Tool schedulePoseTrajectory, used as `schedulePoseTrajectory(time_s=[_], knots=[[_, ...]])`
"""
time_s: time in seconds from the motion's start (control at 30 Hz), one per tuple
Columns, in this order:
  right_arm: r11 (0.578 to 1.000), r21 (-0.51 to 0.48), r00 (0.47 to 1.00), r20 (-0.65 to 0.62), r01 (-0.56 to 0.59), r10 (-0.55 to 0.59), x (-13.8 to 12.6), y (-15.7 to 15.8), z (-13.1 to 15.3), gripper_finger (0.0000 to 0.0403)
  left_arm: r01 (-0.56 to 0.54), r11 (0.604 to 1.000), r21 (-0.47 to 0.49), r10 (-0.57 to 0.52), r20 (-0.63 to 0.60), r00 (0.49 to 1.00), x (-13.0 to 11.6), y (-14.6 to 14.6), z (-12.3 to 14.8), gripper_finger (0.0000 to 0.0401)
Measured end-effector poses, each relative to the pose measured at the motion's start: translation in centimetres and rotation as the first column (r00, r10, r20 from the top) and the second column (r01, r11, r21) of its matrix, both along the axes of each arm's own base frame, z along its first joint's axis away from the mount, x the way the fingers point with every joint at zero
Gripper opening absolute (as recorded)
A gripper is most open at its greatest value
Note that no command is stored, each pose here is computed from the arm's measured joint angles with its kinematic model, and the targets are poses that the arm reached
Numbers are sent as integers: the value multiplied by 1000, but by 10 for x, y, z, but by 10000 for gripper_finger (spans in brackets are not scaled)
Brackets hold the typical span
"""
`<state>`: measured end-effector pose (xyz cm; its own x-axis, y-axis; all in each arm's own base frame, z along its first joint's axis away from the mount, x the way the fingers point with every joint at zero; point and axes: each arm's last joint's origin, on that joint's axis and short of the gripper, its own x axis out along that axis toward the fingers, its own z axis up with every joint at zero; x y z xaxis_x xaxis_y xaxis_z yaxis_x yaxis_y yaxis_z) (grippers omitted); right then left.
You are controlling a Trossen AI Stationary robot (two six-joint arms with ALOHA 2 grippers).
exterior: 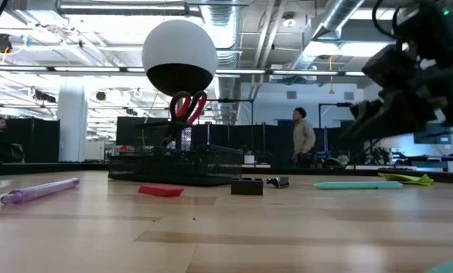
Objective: Pick and place office supplies into organizer
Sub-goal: Put the blue pen into the black desk organizer
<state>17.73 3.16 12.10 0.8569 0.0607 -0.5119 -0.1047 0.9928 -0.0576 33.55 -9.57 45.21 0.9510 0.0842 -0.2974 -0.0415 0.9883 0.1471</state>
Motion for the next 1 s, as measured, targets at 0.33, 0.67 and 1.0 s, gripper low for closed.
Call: schedulePoseTrajectory(time_s=[0.33, 0.67, 1.0], knots=[[999, -39, 999, -12, -34, 33, 16, 1, -27, 162, -3, 1000, -16, 3, -9, 1000, 0, 0, -1, 153], [999, 40, 998, -62, -28, 31, 23, -12, -56, 145, 24, 999, -22, -24, -19, 1000, -1, -1, -2, 153], [994, 97, 999, 4, -48, 48, 32, -14, -75, 122, 42, 998, -42, -43, -27, 999, -4, -9, -3, 153]])
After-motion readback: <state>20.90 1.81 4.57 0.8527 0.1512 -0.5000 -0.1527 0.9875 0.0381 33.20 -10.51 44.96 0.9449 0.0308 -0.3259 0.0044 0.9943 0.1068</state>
